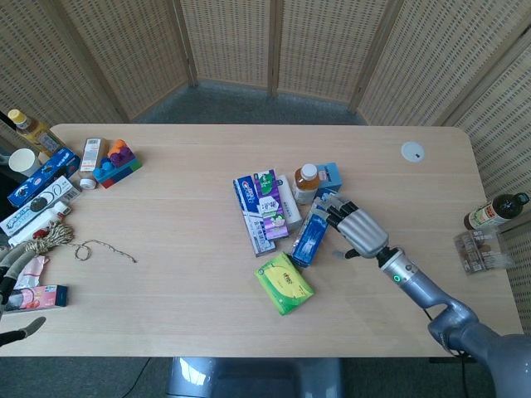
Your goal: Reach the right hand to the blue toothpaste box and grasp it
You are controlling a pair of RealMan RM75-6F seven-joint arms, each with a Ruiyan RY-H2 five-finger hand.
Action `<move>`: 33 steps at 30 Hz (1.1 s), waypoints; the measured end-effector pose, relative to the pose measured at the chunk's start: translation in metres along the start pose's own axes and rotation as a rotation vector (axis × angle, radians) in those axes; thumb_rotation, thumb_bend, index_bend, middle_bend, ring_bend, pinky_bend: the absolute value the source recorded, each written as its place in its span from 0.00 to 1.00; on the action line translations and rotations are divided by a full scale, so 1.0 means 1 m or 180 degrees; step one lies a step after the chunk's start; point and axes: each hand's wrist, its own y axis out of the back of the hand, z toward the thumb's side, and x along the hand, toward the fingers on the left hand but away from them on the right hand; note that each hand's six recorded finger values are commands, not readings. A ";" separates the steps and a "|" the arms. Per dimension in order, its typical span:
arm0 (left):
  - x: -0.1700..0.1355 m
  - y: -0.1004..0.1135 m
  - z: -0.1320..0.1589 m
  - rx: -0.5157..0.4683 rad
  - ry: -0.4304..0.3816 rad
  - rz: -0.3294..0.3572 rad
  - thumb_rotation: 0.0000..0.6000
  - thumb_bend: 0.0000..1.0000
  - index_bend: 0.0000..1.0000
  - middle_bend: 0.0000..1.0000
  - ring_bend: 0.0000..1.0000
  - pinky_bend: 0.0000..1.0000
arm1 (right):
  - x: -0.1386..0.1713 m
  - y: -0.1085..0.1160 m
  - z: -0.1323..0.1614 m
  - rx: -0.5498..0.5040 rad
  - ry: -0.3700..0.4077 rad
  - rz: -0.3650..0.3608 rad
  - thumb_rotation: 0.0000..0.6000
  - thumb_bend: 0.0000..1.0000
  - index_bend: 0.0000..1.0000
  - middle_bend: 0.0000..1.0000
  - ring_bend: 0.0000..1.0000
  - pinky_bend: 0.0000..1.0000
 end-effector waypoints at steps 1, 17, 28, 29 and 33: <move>0.000 0.000 -0.001 0.0003 0.0012 0.0000 1.00 0.12 0.09 0.00 0.00 0.00 | -0.003 -0.001 -0.002 0.0047 -0.0004 0.0016 1.00 0.00 0.10 0.00 0.00 0.00; 0.011 -0.005 -0.007 0.0023 0.0146 -0.0031 1.00 0.12 0.09 0.00 0.00 0.00 | -0.023 -0.025 -0.018 0.0414 -0.0058 0.0290 1.00 0.00 0.11 0.00 0.00 0.00; 0.013 -0.005 -0.009 0.0013 0.0166 -0.0033 1.00 0.12 0.09 0.00 0.00 0.00 | -0.022 -0.037 -0.016 0.0490 -0.0060 0.0342 1.00 0.00 0.22 0.00 0.00 0.00; 0.013 -0.005 -0.010 0.0012 0.0172 -0.0031 1.00 0.12 0.09 0.00 0.00 0.00 | -0.022 -0.038 -0.015 0.0489 -0.0061 0.0341 1.00 0.00 0.25 0.01 0.00 0.00; 0.013 -0.005 -0.009 0.0018 0.0171 -0.0034 1.00 0.12 0.09 0.00 0.00 0.00 | -0.021 -0.038 -0.013 0.0510 -0.0046 0.0294 1.00 0.00 0.37 0.19 0.00 0.00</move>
